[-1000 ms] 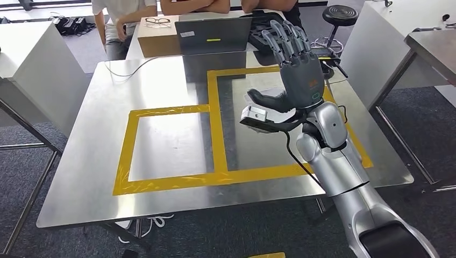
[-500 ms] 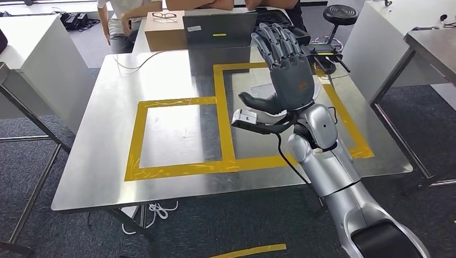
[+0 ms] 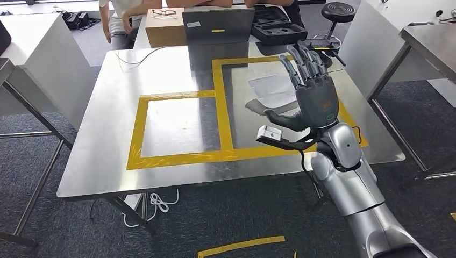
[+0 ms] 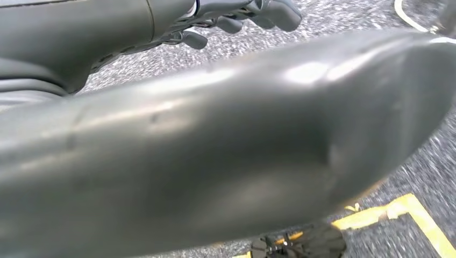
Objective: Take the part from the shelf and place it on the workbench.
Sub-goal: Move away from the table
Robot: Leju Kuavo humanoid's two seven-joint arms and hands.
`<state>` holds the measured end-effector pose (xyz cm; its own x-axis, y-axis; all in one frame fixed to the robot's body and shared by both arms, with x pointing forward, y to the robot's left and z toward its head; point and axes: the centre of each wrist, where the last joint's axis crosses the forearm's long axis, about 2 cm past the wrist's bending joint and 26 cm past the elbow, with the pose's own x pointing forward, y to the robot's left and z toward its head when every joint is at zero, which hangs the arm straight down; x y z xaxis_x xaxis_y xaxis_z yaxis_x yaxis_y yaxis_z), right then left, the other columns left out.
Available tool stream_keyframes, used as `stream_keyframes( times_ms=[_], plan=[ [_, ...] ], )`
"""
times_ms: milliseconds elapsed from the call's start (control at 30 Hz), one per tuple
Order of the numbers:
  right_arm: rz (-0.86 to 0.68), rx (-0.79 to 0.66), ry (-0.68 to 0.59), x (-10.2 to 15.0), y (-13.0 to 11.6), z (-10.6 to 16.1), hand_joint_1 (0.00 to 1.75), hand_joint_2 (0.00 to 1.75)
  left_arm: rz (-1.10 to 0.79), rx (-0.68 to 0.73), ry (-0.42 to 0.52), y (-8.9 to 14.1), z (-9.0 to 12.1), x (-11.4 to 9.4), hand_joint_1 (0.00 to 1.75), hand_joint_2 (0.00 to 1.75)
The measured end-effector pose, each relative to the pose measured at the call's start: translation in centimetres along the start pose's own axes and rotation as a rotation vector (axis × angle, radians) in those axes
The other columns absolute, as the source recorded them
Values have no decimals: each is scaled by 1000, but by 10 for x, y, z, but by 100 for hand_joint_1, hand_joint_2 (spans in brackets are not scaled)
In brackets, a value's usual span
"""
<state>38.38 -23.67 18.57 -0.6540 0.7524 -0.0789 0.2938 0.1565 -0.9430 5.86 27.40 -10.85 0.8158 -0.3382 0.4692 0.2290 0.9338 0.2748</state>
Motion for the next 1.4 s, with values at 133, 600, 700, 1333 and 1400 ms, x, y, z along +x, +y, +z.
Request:
stream_keyframes(
  times_ms=[133, 600, 700, 1333, 1400],
  plan=[
    [4, 6, 2, -8, 2, 13, 0, 0, -10, 3, -29, 3, -3, 5, 0, 0],
    [36, 11, 34, -26, 1, 30, 0, 0, -5, -3, -34, 2, -5, 12, 0, 0],
    [41, 19, 49, -33, 0, 38, 0, 0, -5, -5, -32, 2, -5, 12, 0, 0],
    [62, -4, 68, -43, -6, 46, 0, 0, 2, 0, -45, 2, -7, 19, 0, 0],
    [67, -7, 68, -44, -8, 46, 0, 0, 3, 2, -49, 2, -8, 21, 0, 0]
  ],
)
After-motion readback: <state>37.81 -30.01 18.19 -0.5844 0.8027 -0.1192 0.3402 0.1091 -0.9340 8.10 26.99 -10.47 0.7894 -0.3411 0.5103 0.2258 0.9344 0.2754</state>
